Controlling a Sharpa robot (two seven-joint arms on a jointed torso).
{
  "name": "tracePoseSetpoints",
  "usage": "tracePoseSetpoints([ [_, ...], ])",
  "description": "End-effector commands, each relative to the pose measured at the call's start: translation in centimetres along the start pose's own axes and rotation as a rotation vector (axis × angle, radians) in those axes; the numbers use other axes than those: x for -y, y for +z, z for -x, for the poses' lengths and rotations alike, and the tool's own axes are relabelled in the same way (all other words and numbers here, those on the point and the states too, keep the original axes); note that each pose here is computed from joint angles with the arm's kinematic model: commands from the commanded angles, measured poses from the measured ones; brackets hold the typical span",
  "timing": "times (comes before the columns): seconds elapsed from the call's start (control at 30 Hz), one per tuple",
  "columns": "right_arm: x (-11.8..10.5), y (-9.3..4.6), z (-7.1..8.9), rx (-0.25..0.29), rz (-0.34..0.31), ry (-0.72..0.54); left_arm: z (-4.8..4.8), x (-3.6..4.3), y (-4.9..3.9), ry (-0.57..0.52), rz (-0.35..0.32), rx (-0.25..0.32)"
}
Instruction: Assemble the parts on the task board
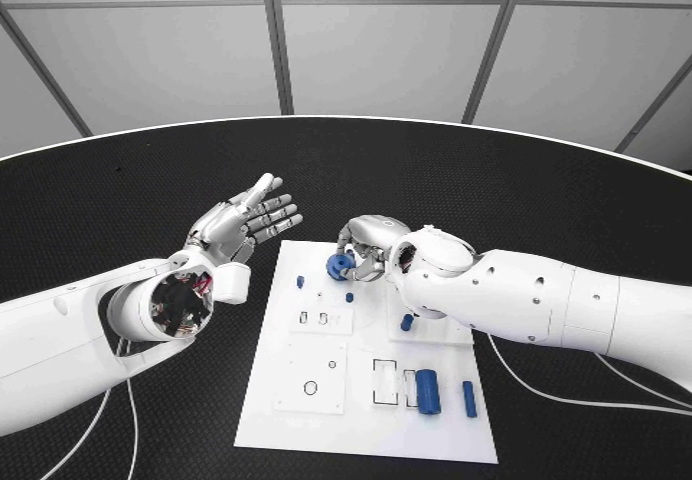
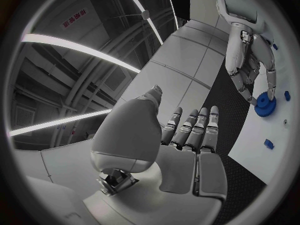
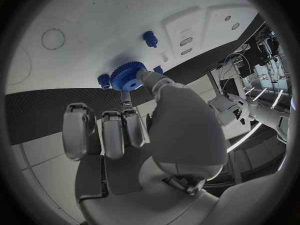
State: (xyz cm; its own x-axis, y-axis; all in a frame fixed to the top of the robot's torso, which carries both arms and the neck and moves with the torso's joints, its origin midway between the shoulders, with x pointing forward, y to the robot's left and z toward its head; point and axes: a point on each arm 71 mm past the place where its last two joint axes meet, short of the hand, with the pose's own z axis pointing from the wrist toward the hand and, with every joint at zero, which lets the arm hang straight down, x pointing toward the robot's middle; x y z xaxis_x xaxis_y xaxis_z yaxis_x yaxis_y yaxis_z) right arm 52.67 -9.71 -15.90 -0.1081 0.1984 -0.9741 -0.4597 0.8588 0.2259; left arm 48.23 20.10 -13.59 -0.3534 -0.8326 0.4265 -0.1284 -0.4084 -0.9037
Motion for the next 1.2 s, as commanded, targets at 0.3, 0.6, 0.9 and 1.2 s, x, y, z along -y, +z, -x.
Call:
tracePoseSetpoints([
  [0.3,0.28,-0.14,-0.02,-0.009,-0.011,-0.003,0.11,0.06,-0.06,0.001,-0.001,0.004],
  [0.6,0.33,-0.12,0.05,0.002,-0.012,-0.001,0.13,0.07,-0.07,0.002,-0.001,0.004],
  [0.9,0.32,0.00,-0.14,-0.019,-0.012,-0.008,0.15,0.07,-0.08,0.002,0.000,0.005],
  [1.2,0.44,0.04,-0.30,-0.040,-0.017,-0.015,0.20,0.10,-0.10,0.003,-0.001,0.007],
])
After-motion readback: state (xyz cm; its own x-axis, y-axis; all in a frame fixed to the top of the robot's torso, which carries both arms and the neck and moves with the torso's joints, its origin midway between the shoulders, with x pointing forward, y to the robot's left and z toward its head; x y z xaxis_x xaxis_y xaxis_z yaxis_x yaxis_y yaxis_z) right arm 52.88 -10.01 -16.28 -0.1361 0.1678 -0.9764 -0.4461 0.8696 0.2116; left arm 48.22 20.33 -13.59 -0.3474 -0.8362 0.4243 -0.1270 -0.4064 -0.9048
